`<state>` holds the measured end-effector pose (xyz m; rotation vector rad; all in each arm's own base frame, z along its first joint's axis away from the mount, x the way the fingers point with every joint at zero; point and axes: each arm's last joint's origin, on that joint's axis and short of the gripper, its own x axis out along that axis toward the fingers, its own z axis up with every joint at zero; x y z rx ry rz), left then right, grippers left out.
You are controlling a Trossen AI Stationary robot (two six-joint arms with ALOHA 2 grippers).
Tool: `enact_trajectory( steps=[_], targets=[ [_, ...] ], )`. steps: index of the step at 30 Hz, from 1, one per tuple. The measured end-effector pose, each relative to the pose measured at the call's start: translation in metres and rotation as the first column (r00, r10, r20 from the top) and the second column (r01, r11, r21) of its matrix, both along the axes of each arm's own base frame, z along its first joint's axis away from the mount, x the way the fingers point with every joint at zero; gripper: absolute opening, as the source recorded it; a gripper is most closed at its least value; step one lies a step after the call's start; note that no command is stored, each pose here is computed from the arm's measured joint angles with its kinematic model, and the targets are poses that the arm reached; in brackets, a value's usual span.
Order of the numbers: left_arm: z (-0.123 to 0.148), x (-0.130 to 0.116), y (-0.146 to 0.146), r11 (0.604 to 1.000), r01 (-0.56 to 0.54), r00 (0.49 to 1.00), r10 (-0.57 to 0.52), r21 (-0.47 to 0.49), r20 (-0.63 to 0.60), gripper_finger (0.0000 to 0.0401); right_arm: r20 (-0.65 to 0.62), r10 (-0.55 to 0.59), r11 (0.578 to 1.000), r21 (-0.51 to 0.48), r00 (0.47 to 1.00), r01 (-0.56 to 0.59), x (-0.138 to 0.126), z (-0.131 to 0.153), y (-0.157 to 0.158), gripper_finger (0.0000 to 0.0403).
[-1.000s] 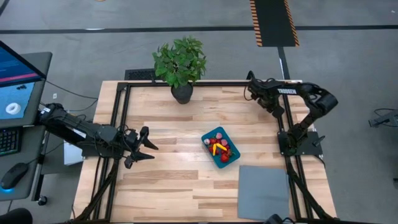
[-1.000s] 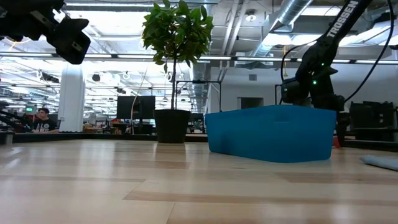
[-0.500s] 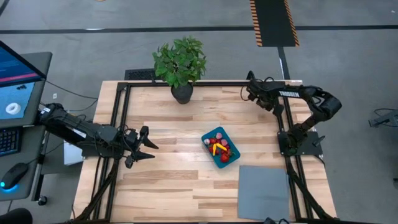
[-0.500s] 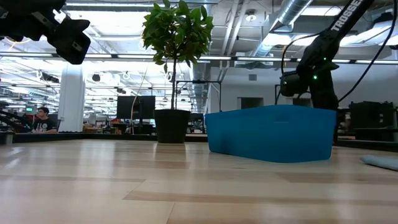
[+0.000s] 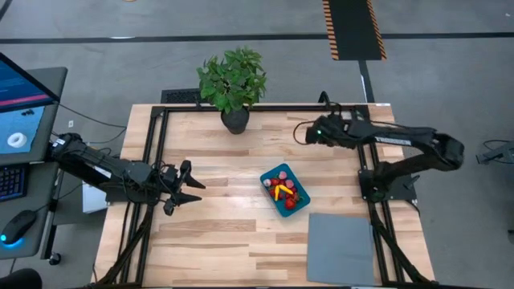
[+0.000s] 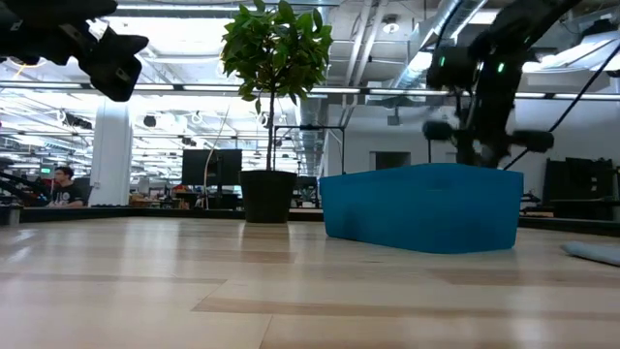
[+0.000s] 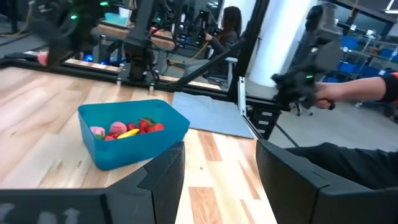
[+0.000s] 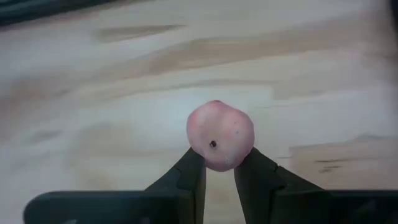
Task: Pick and placing Produce into tupperware
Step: Put the apricot into the blue bin
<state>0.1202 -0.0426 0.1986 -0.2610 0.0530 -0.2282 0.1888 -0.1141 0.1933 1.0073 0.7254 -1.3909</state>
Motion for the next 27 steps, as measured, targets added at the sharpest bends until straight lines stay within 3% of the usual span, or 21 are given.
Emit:
enact_trajectory(
  steps=[5,7,10,14,20,24,27],
  targets=[
    [0.0,0.0,0.0,1.0,-0.013,1.0,0.013,-0.007,0.002,0.0187,0.095,0.261,0.958,-0.147,0.961,-0.246,0.005,0.031,0.033,0.0093],
    [0.001,0.0,0.001,0.999,-0.032,0.999,0.032,-0.029,0.008,0.0187,0.136,0.364,0.918,-0.217,0.921,-0.331,0.007,0.044,0.047,0.0093],
    [0.005,0.0,0.001,0.998,-0.038,0.998,0.04,-0.056,0.041,0.0187,0.176,0.531,0.825,-0.331,0.829,-0.458,0.009,0.061,0.066,0.0093],
    [0.01,0.0,0.002,0.995,-0.053,0.994,0.061,-0.087,0.088,0.0187,0.192,0.725,0.658,-0.477,0.661,-0.583,0.009,0.082,0.092,0.0093],
    [0.014,0.0,0.004,0.983,-0.101,0.987,0.119,-0.151,0.112,0.0187,0.148,0.928,0.356,-0.62,0.342,-0.699,0.008,0.102,0.13,0.0093],
    [0.014,0.0,0.005,0.969,-0.156,0.979,0.178,-0.189,0.103,0.0187,0.023,0.984,0.149,-0.642,0.175,-0.752,0.006,0.102,0.154,0.0093],
    [0.014,0.0,0.007,0.955,-0.198,0.97,0.222,-0.22,0.094,0.0187,-0.108,0.988,0.024,-0.604,0.111,-0.797,0.006,0.094,0.164,0.0093]
  ],
)
